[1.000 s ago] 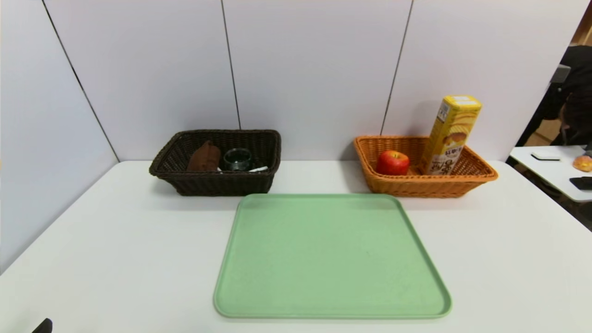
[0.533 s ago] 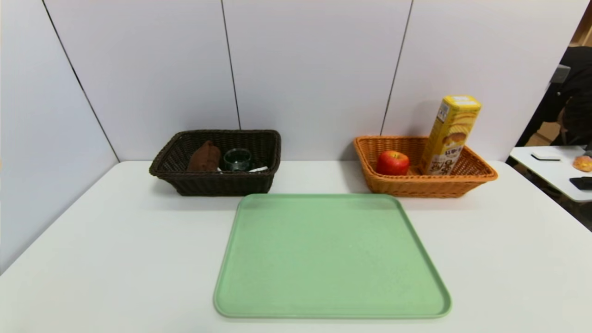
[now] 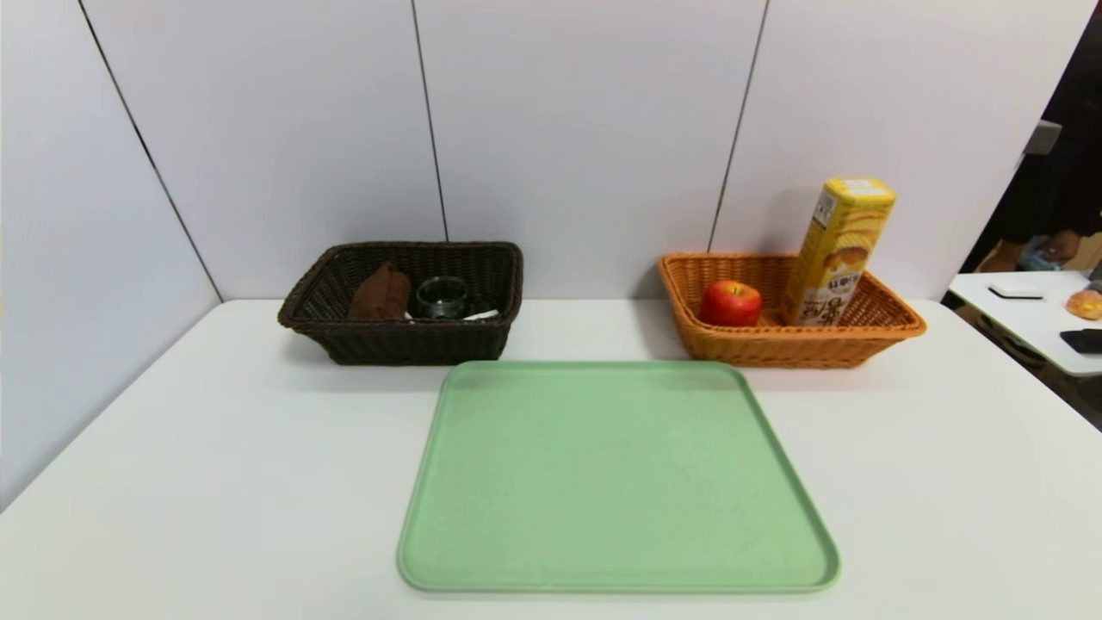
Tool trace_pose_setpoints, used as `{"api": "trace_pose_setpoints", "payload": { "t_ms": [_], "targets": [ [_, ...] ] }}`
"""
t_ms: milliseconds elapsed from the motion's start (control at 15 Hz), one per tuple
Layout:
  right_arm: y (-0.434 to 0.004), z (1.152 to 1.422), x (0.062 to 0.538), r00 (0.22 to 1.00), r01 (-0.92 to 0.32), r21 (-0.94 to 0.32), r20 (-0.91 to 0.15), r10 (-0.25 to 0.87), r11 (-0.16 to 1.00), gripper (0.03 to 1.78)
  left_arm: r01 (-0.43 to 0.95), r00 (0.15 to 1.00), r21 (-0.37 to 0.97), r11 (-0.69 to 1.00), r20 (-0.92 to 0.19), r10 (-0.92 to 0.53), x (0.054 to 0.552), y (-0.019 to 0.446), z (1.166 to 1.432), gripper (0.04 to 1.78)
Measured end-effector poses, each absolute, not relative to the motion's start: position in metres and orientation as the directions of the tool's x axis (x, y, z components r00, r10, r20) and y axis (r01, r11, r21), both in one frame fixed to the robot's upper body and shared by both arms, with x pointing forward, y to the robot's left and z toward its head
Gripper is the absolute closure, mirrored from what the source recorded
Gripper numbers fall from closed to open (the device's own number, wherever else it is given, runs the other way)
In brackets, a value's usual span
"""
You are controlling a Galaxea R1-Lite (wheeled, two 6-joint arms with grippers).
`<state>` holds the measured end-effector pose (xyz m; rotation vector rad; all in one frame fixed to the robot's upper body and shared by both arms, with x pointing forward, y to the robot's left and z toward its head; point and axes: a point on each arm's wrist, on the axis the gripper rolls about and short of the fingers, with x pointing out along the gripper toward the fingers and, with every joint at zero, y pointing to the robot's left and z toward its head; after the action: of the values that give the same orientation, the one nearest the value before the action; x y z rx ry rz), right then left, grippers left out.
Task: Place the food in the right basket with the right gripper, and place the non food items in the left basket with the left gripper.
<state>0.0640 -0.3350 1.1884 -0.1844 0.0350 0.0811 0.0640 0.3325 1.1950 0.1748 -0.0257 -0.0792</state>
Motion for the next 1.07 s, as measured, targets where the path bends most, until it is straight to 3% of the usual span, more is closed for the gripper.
{"api": "trace_pose_setpoints", "payload": {
  "t_ms": [200, 533, 1067],
  "targets": [
    [-0.3354, 1.1826, 0.0657, 0.996, -0.070, -0.168, -0.062, 0.060, 0.983, 0.11, 0.073, 0.997, 0.186, 0.980, -0.015, -0.071, 0.0675, 0.3326, 1.1842, 0.13],
    [-0.3366, 1.1829, 0.0659, 0.998, -0.006, -0.008, -0.059, 0.005, 1.000, 0.11, 0.018, 1.000, 0.009, 1.000, -0.018, -0.018, 0.0679, 0.3337, 1.1828, 0.13],
    [-0.3366, 1.1830, 0.0664, 0.999, 0.001, 0.004, -0.048, 0.000, 1.000, 0.11, 0.013, 1.000, 0.002, 1.000, -0.016, -0.013, 0.0679, 0.3337, 1.1830, 0.13]
  ]
}}
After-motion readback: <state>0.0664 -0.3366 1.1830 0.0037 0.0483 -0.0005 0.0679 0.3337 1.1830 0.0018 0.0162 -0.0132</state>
